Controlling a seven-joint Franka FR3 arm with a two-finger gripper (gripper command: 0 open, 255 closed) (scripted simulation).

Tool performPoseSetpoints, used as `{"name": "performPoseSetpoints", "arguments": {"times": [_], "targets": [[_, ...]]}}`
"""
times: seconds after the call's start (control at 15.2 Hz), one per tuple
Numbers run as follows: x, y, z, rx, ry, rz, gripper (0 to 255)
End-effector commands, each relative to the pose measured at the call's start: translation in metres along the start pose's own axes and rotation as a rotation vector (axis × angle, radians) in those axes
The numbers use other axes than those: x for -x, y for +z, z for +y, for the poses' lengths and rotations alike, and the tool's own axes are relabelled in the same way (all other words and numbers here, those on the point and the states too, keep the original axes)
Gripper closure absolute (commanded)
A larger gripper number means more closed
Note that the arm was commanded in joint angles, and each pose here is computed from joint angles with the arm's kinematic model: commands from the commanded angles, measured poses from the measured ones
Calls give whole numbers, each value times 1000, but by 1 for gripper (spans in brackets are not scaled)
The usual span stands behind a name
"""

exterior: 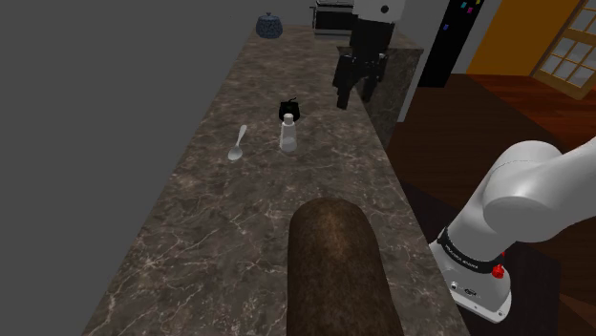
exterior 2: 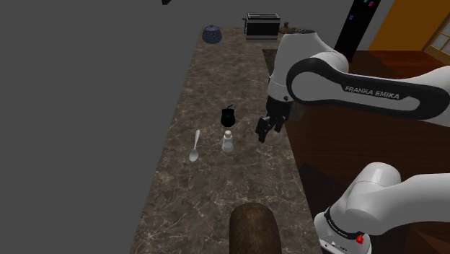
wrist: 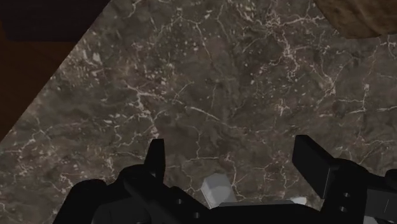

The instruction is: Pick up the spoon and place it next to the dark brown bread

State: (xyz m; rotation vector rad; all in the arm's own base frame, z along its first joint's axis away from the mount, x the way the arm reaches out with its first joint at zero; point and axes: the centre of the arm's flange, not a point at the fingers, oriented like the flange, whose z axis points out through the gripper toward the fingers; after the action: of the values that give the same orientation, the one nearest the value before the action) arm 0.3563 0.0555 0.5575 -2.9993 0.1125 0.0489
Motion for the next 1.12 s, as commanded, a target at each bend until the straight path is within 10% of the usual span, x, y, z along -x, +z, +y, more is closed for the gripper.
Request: {"name": "performPoseSetpoints", "arguments": {"times": [0.0, 1.06], "targets": [[-20, 13, -15, -7, 57, 1, 0], [-191, 100, -88, -53, 486, 4, 0]]}}
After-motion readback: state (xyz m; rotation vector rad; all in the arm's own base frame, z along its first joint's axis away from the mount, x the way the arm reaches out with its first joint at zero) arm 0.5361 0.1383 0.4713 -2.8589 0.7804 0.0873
